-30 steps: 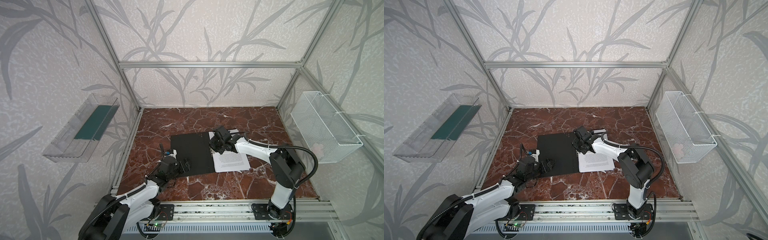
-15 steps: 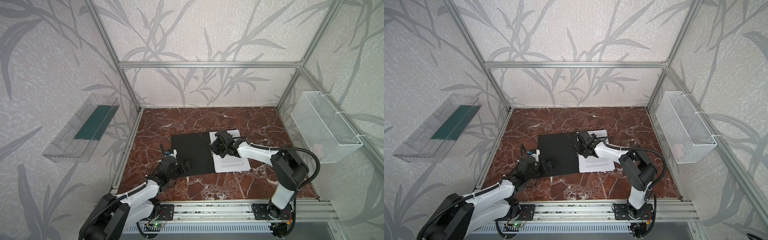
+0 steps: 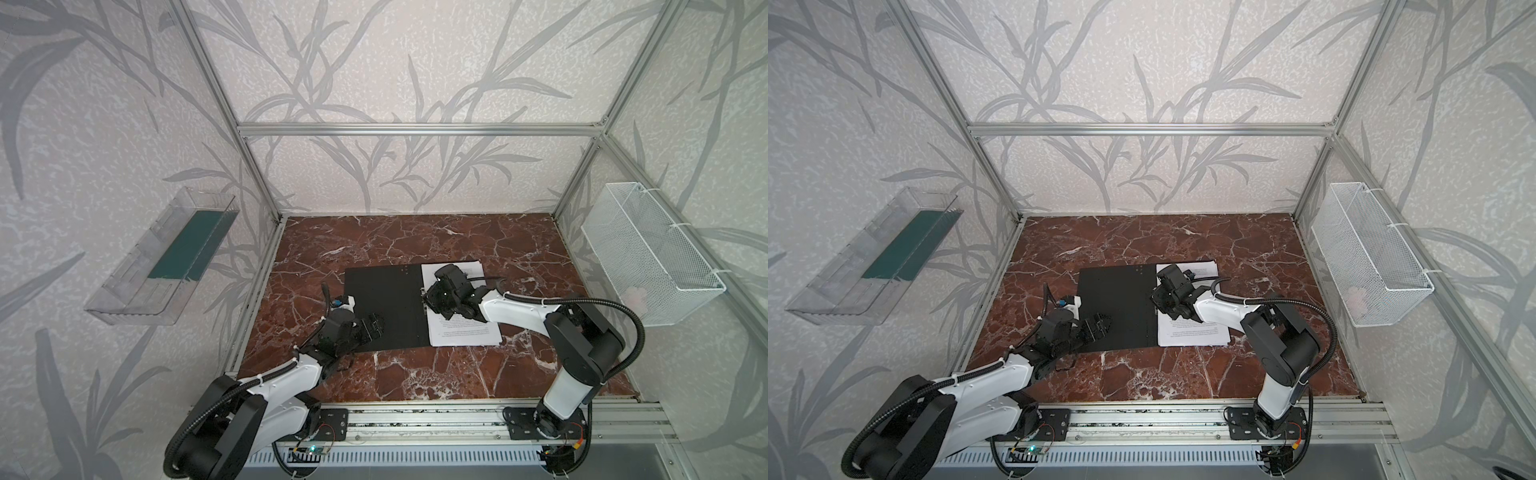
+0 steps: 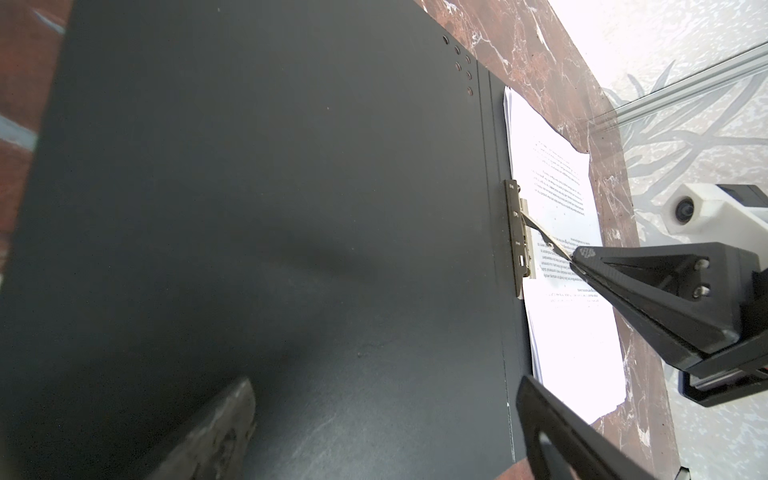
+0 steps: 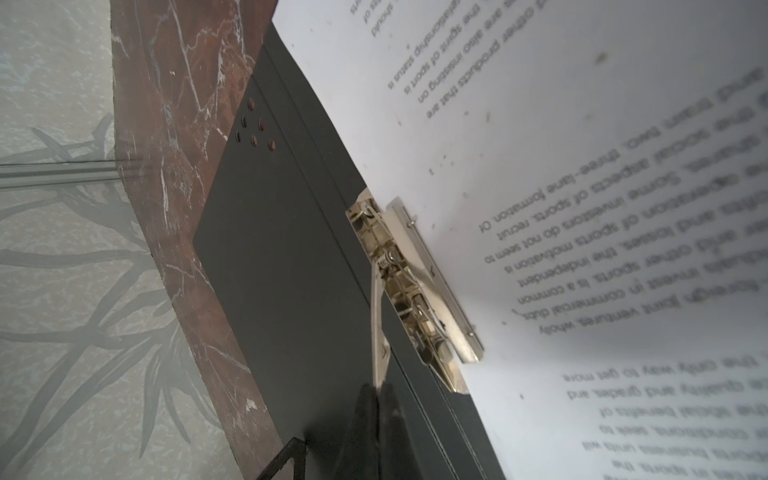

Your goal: Put the files into the folder

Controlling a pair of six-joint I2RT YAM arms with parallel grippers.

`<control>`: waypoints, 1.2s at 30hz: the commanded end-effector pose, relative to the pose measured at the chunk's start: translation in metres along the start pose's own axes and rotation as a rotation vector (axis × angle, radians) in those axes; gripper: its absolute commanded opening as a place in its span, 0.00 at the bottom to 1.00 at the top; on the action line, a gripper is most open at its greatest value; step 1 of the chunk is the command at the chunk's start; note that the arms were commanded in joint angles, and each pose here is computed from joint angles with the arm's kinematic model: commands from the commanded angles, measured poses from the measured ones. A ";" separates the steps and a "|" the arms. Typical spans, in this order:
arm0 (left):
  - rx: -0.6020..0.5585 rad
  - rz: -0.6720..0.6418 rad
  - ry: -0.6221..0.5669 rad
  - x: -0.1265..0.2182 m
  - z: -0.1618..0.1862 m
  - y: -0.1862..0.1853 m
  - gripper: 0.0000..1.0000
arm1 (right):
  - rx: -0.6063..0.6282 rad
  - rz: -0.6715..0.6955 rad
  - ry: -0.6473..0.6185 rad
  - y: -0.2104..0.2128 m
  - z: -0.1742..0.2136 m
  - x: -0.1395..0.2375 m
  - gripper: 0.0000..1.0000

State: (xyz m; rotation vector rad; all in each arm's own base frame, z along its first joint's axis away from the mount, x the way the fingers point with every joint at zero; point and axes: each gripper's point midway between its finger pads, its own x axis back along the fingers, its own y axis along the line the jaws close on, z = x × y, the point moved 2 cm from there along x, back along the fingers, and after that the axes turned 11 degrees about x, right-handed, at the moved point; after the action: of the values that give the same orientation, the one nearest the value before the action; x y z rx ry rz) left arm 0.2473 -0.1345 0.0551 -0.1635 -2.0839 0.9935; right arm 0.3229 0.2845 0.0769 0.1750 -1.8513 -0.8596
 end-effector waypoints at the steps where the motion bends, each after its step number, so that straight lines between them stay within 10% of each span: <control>1: 0.025 -0.189 0.081 0.001 0.023 0.047 0.99 | 0.031 0.029 0.031 -0.003 0.002 0.000 0.03; 36: 0.011 -0.198 0.075 0.002 0.022 0.048 0.99 | 0.003 -0.052 0.046 0.025 -0.017 0.012 0.10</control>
State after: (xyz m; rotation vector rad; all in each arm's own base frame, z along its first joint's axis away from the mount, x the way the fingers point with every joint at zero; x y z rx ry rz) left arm 0.2484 -0.1340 0.0567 -0.1657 -2.0969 0.9804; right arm 0.3390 0.2908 0.0960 0.2235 -1.8011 -0.8578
